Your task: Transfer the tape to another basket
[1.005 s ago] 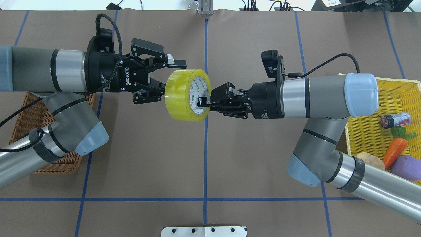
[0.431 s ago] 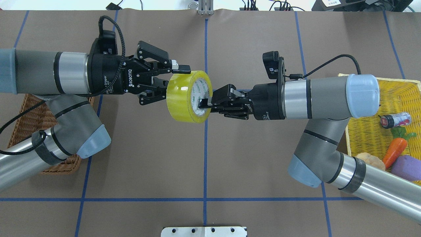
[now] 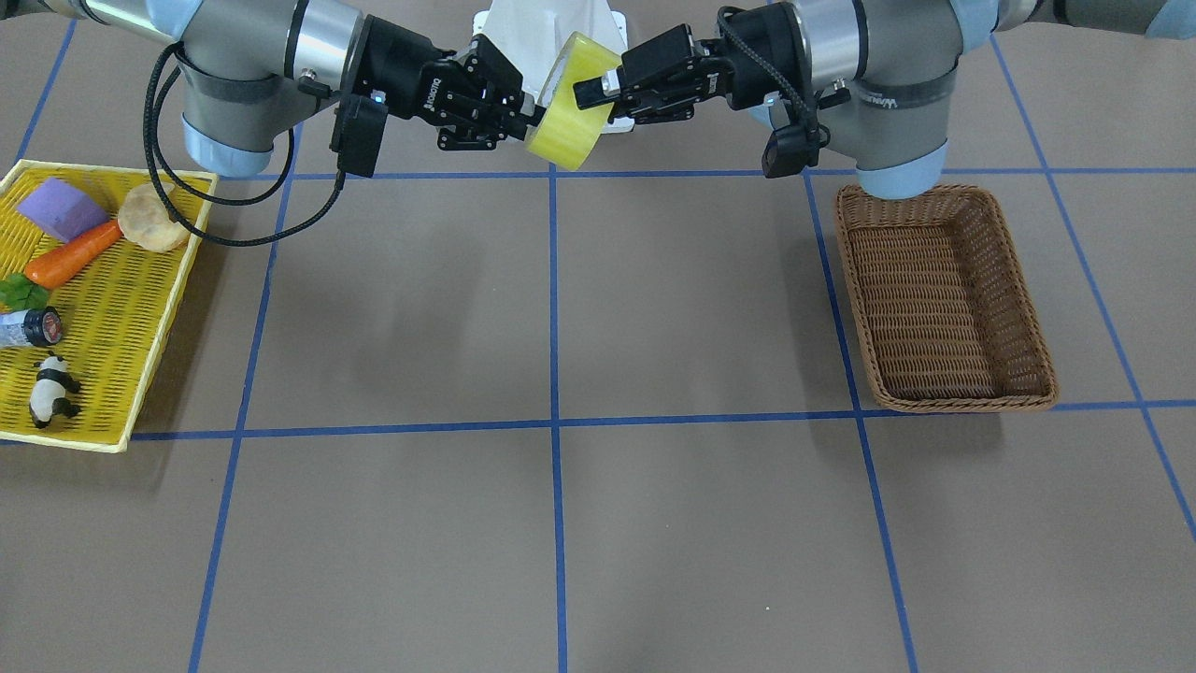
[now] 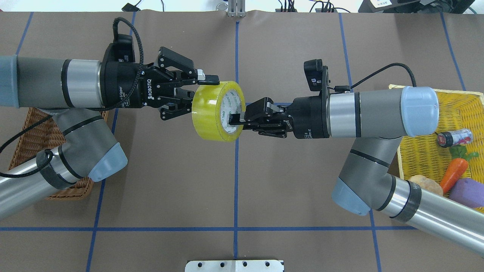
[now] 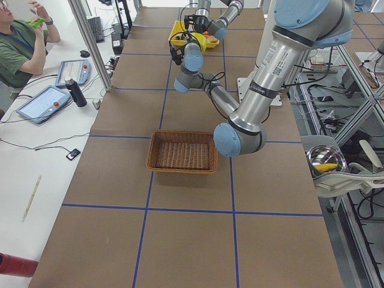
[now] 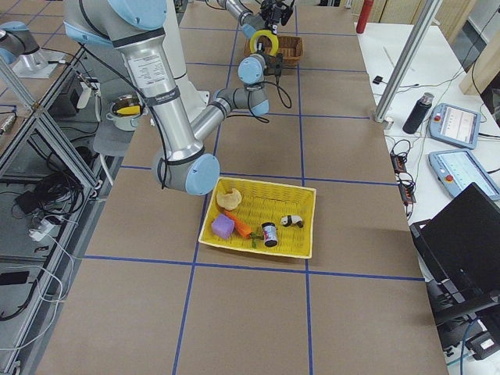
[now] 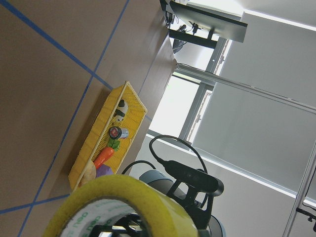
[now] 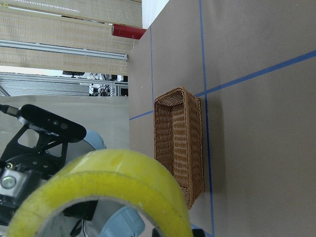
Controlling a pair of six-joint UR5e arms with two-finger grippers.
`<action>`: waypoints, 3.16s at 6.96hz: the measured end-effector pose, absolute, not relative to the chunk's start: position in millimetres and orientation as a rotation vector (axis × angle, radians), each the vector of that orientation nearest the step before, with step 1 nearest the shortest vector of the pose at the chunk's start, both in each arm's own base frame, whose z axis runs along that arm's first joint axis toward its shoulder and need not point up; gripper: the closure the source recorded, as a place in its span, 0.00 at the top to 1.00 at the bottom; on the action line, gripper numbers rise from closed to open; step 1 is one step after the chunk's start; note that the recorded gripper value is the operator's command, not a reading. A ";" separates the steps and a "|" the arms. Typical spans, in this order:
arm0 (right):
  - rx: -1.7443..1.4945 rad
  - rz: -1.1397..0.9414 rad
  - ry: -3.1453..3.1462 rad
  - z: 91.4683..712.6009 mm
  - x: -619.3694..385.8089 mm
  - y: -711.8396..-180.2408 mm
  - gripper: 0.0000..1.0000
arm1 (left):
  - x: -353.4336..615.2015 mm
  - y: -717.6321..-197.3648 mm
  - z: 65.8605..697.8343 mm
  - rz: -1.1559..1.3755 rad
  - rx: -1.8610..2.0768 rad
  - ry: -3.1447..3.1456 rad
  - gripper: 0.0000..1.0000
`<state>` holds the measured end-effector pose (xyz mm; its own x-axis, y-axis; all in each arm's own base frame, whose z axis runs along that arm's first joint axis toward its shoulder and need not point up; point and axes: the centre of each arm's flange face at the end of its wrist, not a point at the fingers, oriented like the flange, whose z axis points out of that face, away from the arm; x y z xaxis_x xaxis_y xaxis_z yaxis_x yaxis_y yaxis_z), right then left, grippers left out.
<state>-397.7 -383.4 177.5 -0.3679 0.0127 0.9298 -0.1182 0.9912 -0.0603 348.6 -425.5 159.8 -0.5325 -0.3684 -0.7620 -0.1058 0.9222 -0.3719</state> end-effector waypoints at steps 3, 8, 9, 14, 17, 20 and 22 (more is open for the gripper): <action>0.080 0.189 -1.971 171.1 -396.0 -385.6 1.00 | 349.2 -425.1 160.2 -0.352 -0.345 2.119 0.00; 0.087 0.215 -1.984 170.7 -390.7 -385.1 1.00 | 348.8 -425.5 157.9 -0.399 -0.429 2.110 0.00; 0.086 0.212 -1.984 172.4 -388.2 -384.1 1.00 | 348.6 -426.2 159.1 -0.404 -0.432 2.108 0.00; 0.226 0.128 -1.755 243.6 -324.8 -437.4 1.00 | 346.1 -432.8 159.8 -0.432 -0.418 2.092 0.00; 0.342 0.150 -1.475 271.5 -226.0 -517.6 1.00 | 324.6 -464.8 169.0 -0.467 -0.175 2.058 0.00; 0.442 0.167 -1.200 309.5 -150.5 -565.2 1.00 | 284.1 -514.8 212.8 -0.575 0.232 1.769 0.00; 0.485 0.105 -1.003 343.2 -113.8 -581.2 1.00 | 249.9 -518.9 232.1 -0.602 0.393 1.461 0.00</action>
<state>-113.8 -581.2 343.2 0.5423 -0.1341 0.8294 -0.3035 0.8892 0.3423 249.9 -518.9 232.1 0.0041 -0.1402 -0.9901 0.5983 0.7937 -0.1099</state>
